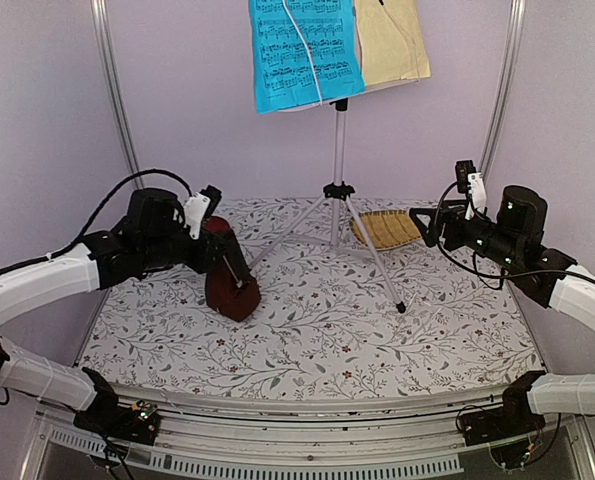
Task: Pack up the instrument practice props
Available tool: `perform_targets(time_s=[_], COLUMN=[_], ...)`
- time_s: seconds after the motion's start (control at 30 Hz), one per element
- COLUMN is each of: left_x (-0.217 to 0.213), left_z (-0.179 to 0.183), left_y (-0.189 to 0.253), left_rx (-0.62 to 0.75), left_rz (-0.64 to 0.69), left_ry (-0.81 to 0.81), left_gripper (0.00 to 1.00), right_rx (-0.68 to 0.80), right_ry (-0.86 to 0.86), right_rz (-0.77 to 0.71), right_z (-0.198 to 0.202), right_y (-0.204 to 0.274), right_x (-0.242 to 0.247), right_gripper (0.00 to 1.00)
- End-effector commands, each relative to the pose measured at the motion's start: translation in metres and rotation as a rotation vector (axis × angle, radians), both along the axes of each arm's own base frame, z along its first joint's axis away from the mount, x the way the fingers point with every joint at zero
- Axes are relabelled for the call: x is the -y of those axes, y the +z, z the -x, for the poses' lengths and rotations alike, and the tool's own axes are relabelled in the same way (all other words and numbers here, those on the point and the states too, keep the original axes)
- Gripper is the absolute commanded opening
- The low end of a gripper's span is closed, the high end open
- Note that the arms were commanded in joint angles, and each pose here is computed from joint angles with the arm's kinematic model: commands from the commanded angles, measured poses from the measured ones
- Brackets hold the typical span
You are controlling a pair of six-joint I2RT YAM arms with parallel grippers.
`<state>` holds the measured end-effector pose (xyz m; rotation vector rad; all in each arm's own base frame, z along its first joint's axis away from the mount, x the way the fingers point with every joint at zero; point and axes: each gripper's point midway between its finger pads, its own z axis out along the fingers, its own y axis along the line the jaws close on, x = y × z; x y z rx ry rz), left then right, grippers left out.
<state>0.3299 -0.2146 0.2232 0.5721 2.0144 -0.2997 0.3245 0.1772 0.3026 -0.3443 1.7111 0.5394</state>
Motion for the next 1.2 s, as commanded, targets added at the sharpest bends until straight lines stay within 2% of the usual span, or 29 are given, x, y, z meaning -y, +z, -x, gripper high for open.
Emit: perform_targets(time_s=[0.0, 0.27, 0.43, 0.57, 0.6, 0.73, 0.83, 1.03, 1.1, 1.17], left_x=[0.057, 0.126, 0.147, 0.154, 0.154, 0.151, 0.142, 0.111, 0.090, 0.073], left_z=[0.007, 0.025, 0.030, 0.034, 0.033, 0.032, 0.033, 0.041, 0.040, 0.043], left_y=[0.037, 0.025, 0.021, 0.021, 0.019, 0.017, 0.020, 0.048, 0.056, 0.052], left_rx=[0.153, 0.175, 0.189, 0.217, 0.217, 0.210, 0.215, 0.221, 0.189, 0.117], left_rz=[0.049, 0.046, 0.068, 0.079, 0.074, 0.070, 0.077, 0.169, 0.246, 0.356], left_ry=[-0.199, -0.450, -0.548, -0.596, -0.596, -0.577, -0.545, -0.417, -0.291, -0.183], left_gripper=[0.24, 0.24, 0.24, 0.31, 0.33, 0.66, 0.79, 0.87, 0.90, 0.92], right_rx=[0.016, 0.009, 0.002, -0.004, -0.005, -0.032, -0.056, -0.097, -0.146, -0.207], right_ry=[0.016, 0.054, 0.078, 0.103, 0.111, 0.161, 0.199, 0.279, 0.354, 0.360], right_rz=[-0.028, -0.030, -0.035, -0.037, -0.037, -0.034, -0.035, -0.089, -0.138, -0.148], right_z=[0.005, 0.010, 0.011, 0.013, 0.013, 0.015, 0.017, 0.025, 0.032, 0.033], right_y=[0.007, 0.003, 0.002, -0.001, -0.001, -0.008, -0.011, -0.010, -0.015, -0.029], right_x=[-0.001, -0.006, -0.010, -0.014, -0.015, -0.023, -0.029, -0.042, -0.055, -0.072], right_gripper=[0.99, 0.99, 0.99, 0.99, 0.99, 0.99, 0.99, 1.00, 0.93, 0.86])
